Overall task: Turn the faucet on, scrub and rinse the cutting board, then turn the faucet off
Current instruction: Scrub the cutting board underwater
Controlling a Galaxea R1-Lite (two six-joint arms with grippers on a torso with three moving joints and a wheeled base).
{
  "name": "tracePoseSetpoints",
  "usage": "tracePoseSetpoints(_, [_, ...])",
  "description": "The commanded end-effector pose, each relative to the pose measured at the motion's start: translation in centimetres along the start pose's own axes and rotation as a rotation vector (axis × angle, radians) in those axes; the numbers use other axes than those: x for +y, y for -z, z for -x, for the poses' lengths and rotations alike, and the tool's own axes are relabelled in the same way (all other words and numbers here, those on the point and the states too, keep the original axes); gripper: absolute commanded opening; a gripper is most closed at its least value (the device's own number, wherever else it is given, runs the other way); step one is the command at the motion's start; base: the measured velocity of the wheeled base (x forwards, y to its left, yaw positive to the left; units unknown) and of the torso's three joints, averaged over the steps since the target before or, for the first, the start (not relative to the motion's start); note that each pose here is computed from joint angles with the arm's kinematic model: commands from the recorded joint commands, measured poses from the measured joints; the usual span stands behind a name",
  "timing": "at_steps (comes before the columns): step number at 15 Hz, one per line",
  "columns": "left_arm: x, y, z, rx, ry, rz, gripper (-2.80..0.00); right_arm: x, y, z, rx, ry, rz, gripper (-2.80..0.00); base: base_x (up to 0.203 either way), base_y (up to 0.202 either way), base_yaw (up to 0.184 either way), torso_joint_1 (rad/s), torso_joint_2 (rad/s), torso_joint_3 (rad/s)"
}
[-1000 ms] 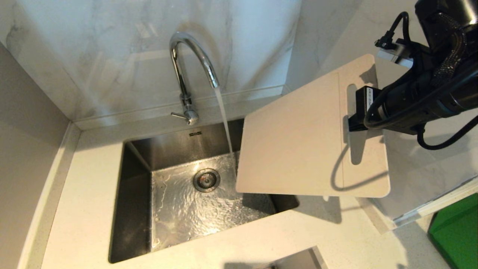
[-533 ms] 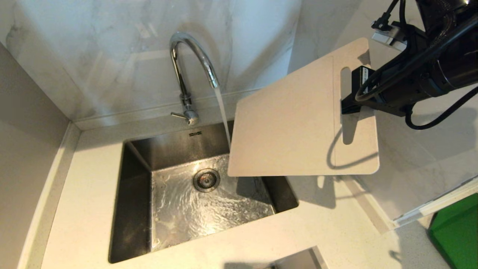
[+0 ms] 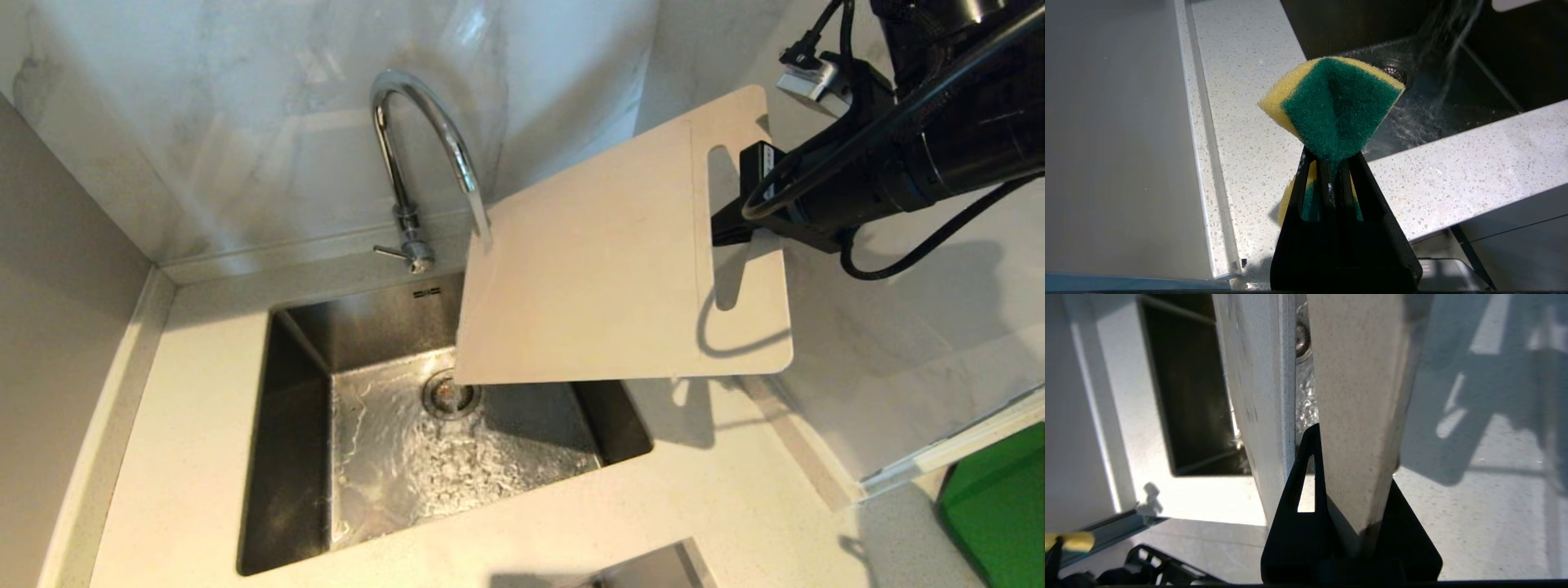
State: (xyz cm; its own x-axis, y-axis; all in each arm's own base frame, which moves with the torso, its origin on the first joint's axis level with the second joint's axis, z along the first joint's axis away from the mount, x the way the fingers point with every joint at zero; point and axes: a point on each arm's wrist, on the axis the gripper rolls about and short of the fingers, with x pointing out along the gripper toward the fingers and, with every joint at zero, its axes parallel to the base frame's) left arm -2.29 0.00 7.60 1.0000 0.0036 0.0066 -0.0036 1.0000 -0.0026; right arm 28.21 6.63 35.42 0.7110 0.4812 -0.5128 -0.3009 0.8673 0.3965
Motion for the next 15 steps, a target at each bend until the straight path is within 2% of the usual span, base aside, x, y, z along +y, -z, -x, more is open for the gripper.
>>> tracePoseSetpoints(1, [0.0, 0.0, 0.0, 0.0, 0.001, 0.0, -2.8, -0.1, 0.1, -1.3, 0.025, -0.016, -0.002, -2.8, 0.0, 0.0, 0.0, 0.0, 0.0, 0.0])
tracePoseSetpoints(3, [0.0, 0.0, 0.0, 0.0, 0.0, 0.0, -2.8, -0.1, 0.1, -2.0, 0.037, -0.031, -0.001, -2.8, 0.0, 0.0, 0.0, 0.0, 0.0, 0.0])
tracePoseSetpoints(9, [0.0, 0.0, 0.0, 0.0, -0.001, 0.0, -2.8, 2.0, 1.3, -4.1, 0.119, -0.098, 0.03, -2.8, 0.0, 0.0, 0.0, 0.0, 0.0, 0.0])
tracePoseSetpoints(15, [0.0, 0.0, 0.0, 0.0, -0.001, 0.0, -2.8, 2.8, 2.2, -7.2, 0.189, -0.12, 0.045, -2.8, 0.0, 0.0, 0.0, 0.0, 0.0, 0.0])
